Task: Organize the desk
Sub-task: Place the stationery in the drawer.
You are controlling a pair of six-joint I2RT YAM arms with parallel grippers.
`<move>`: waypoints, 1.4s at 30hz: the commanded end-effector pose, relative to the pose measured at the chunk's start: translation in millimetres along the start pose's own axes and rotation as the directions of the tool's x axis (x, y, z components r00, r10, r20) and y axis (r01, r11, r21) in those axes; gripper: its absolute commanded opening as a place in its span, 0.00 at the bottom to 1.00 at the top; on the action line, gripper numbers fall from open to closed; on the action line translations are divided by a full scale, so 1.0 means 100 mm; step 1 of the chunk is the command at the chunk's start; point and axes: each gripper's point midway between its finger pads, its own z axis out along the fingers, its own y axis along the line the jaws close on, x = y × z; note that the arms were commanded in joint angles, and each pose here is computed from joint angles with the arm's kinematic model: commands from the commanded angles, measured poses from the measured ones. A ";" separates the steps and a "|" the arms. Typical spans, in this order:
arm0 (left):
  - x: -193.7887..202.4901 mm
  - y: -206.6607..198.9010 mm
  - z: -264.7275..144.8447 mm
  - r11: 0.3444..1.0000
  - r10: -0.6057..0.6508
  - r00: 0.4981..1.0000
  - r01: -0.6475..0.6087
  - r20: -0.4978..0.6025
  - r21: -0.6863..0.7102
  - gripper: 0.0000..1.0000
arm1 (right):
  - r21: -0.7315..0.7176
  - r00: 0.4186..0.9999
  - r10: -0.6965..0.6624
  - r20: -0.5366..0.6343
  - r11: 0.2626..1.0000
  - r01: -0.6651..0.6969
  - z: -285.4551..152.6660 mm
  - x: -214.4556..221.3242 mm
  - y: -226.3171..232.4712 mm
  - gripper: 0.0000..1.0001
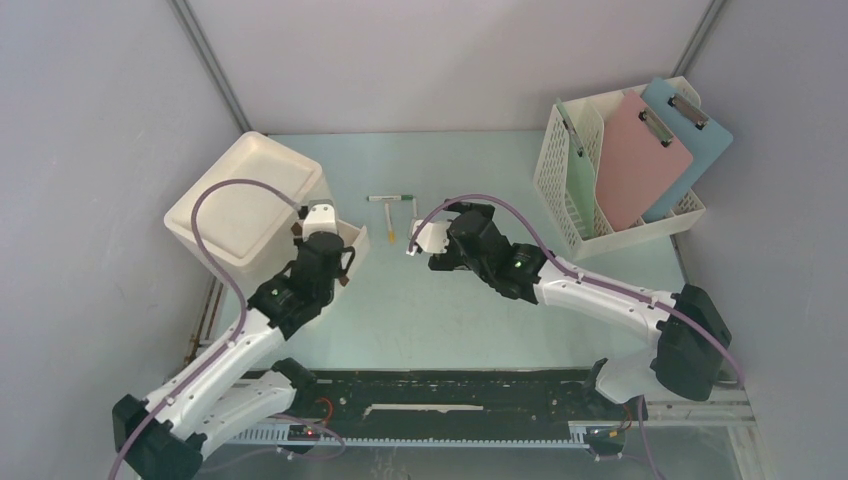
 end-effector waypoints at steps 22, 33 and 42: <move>-0.01 0.06 0.14 0.960 0.217 0.966 -0.237 -0.138 -0.147 0.69 | -0.130 0.976 0.208 0.061 0.971 -0.199 0.01 0.05 0.05 1.00; -0.40 -0.44 -0.14 0.967 -0.064 0.996 0.047 0.060 0.250 1.00 | -0.338 0.897 0.437 0.071 0.856 -0.391 -0.10 0.01 0.08 1.00; -0.81 -0.68 -0.44 0.850 -0.222 0.972 0.154 0.078 0.504 1.00 | -0.508 0.787 0.617 0.012 0.681 -0.527 -0.18 0.02 0.08 1.00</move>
